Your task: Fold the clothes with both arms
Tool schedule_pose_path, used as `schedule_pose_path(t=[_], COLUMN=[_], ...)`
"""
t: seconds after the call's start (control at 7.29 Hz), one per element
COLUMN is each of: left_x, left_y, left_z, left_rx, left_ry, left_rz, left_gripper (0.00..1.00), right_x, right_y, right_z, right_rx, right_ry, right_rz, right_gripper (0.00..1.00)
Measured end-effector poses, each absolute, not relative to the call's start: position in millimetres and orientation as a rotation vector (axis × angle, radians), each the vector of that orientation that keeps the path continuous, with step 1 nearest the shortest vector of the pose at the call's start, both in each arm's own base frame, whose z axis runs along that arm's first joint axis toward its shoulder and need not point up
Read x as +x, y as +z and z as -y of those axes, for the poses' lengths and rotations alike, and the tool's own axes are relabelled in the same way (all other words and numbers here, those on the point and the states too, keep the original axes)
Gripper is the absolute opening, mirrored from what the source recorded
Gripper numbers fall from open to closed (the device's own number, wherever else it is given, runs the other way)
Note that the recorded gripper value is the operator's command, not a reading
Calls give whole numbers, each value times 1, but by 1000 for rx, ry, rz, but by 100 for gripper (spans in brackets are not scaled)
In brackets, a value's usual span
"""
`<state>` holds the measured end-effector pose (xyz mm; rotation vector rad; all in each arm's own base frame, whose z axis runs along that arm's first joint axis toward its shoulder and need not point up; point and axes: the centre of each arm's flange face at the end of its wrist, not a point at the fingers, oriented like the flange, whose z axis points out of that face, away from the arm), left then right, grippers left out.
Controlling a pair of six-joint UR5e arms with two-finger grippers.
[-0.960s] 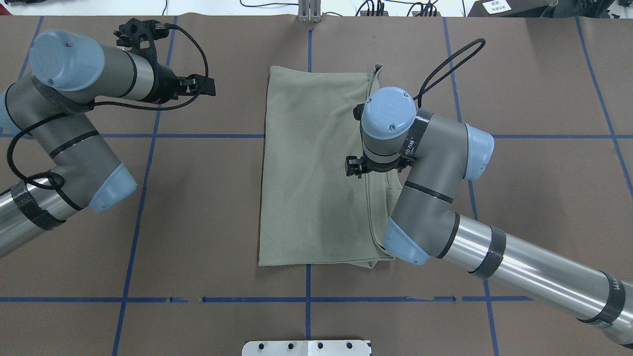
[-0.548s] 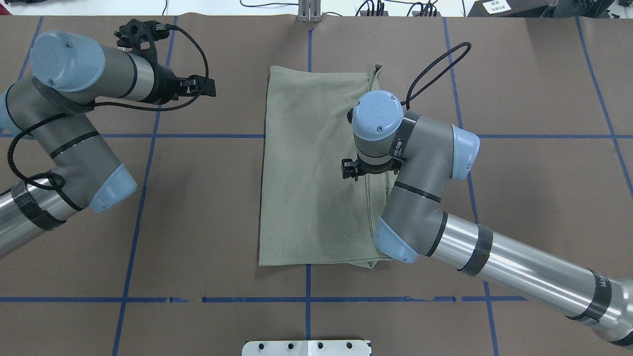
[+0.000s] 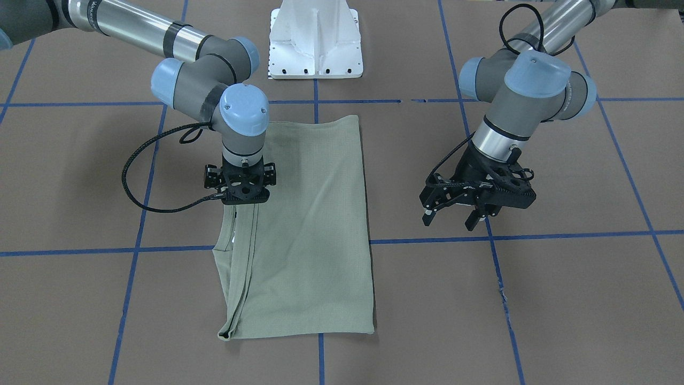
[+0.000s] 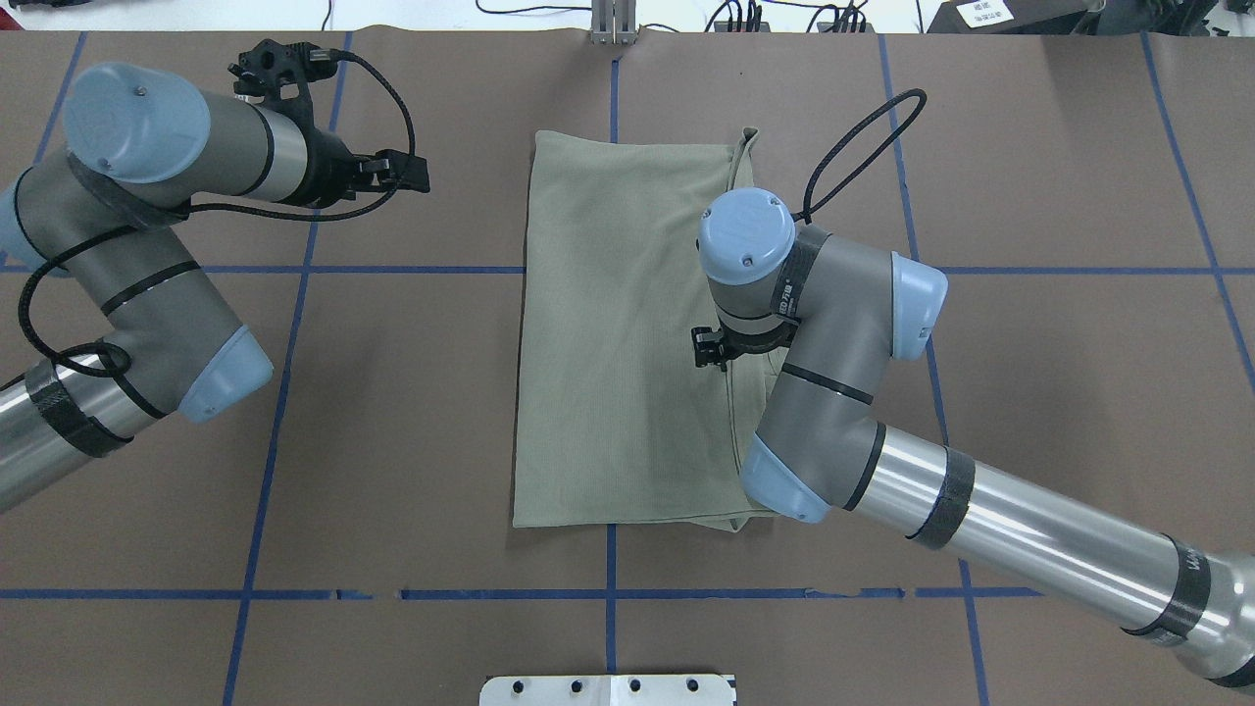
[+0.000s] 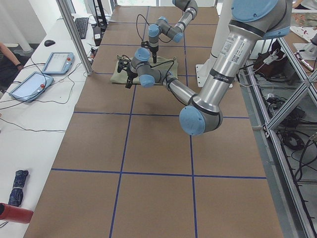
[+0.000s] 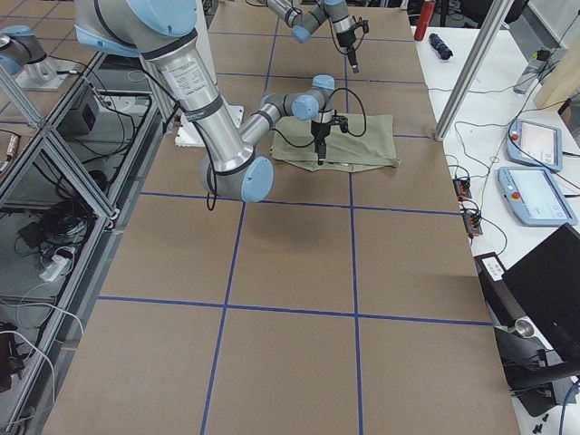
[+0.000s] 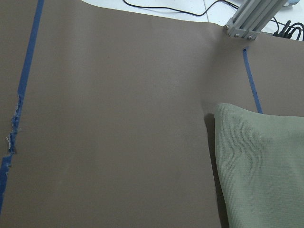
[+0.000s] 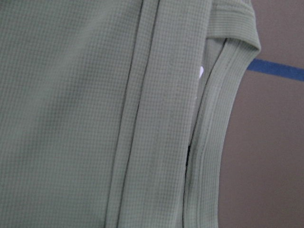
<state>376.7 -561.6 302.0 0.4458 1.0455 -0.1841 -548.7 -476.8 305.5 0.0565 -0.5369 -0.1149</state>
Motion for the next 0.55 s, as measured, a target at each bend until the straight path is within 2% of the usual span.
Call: schedule_pose_path(t=[0.55], left_x=[379], left_y=[301], left_z=[562], left_rx=[445], left_ry=[-183], left_rz=[-1047], left_gripper=[100], right_x=[-545], right_y=[312], right_z=[476], right_rx=[43], right_ry=[-130], right_rz=[509], right_gripper=[100])
